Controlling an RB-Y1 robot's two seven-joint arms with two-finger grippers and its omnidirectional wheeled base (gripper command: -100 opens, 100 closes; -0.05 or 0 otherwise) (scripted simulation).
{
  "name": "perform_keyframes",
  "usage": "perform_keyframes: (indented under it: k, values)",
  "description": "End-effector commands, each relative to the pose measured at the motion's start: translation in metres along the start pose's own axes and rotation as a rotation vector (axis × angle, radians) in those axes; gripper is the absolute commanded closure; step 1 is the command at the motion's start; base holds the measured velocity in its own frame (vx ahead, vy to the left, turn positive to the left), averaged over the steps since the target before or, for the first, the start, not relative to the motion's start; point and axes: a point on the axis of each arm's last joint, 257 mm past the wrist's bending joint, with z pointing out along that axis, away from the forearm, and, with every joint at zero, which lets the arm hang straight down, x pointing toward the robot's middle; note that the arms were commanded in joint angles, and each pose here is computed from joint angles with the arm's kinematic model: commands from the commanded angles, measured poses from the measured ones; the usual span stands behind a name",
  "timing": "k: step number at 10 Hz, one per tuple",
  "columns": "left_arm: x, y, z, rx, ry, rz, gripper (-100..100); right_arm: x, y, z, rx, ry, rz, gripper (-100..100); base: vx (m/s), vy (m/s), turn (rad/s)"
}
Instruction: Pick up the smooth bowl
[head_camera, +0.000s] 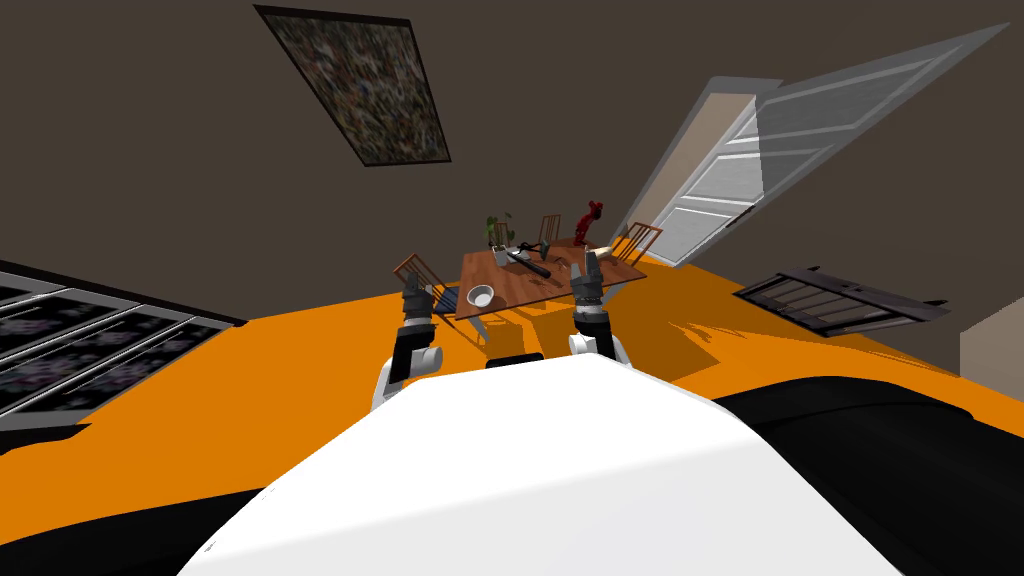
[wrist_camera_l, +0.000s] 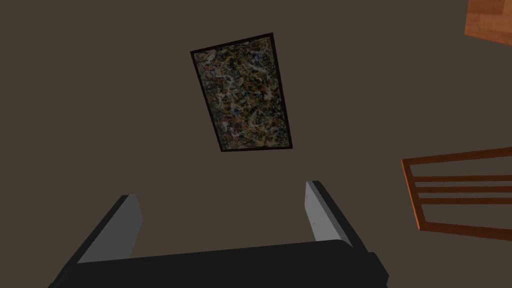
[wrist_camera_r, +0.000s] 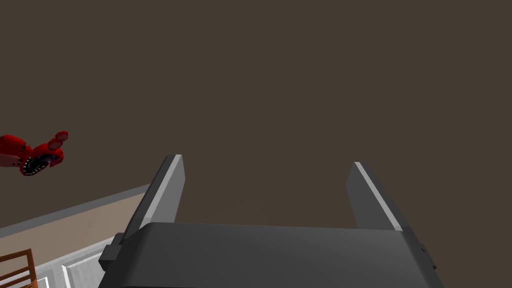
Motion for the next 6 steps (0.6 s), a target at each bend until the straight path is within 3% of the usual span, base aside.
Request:
perform_keyframes:
  k: [1, 6]
  values:
    - [0.0, 0.012, 0.0, -0.041, 0.004, 0.005, -100, 0.0, 0.0, 0.0, 0.0, 0.0, 0.0, 0, 0.009, -0.01, -0.007]
    - [0.001, 0.053, 0.005, -0.173, 0.026, 0.029, -100, 0.0, 0.0, 0.0, 0.0, 0.0, 0.0, 0, 0.011, -0.01, -0.013]
